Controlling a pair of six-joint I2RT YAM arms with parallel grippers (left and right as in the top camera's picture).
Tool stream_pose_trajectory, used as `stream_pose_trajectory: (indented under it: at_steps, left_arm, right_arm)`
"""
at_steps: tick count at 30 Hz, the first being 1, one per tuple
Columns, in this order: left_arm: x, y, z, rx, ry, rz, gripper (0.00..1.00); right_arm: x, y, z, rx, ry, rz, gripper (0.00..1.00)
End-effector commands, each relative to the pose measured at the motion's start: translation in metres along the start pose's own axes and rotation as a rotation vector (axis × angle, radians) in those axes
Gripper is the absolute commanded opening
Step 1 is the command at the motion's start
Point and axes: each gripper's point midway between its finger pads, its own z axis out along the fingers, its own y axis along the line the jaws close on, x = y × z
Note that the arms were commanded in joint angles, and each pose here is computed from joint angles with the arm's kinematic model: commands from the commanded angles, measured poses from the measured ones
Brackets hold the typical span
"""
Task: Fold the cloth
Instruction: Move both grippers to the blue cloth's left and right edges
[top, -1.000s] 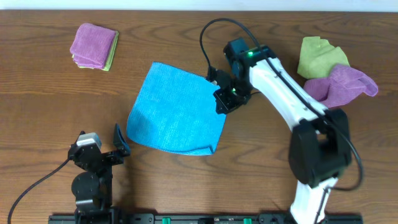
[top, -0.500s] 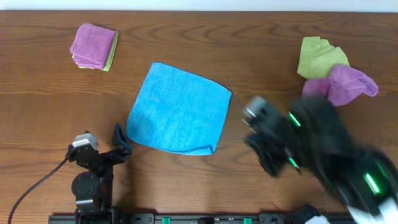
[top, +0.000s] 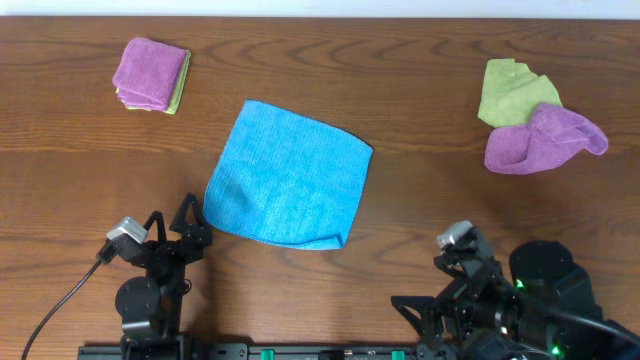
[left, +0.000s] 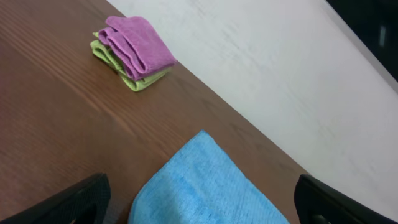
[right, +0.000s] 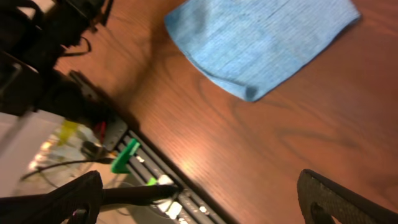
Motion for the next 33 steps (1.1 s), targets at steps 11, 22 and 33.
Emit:
stream_pose_trajectory:
  at_steps: [11,22,33]
  left_arm:
    - [0.009,-0.006,0.002,0.056,0.026,-0.014,0.96]
    - [0.035,-0.042,-0.007,0.261,0.201,-0.088,0.31]
    - [-0.015,-0.1,-0.009,0.36,0.181,0.186,0.06]
  right_arm:
    - [-0.011,-0.002,0.0,0.013,-0.049,0.069,0.98]
    - [-0.032,-0.025,0.006,0.139,-0.102,0.064,0.98]
    - [-0.053,-0.037,0.042,0.165,-0.046,0.07,0.67]
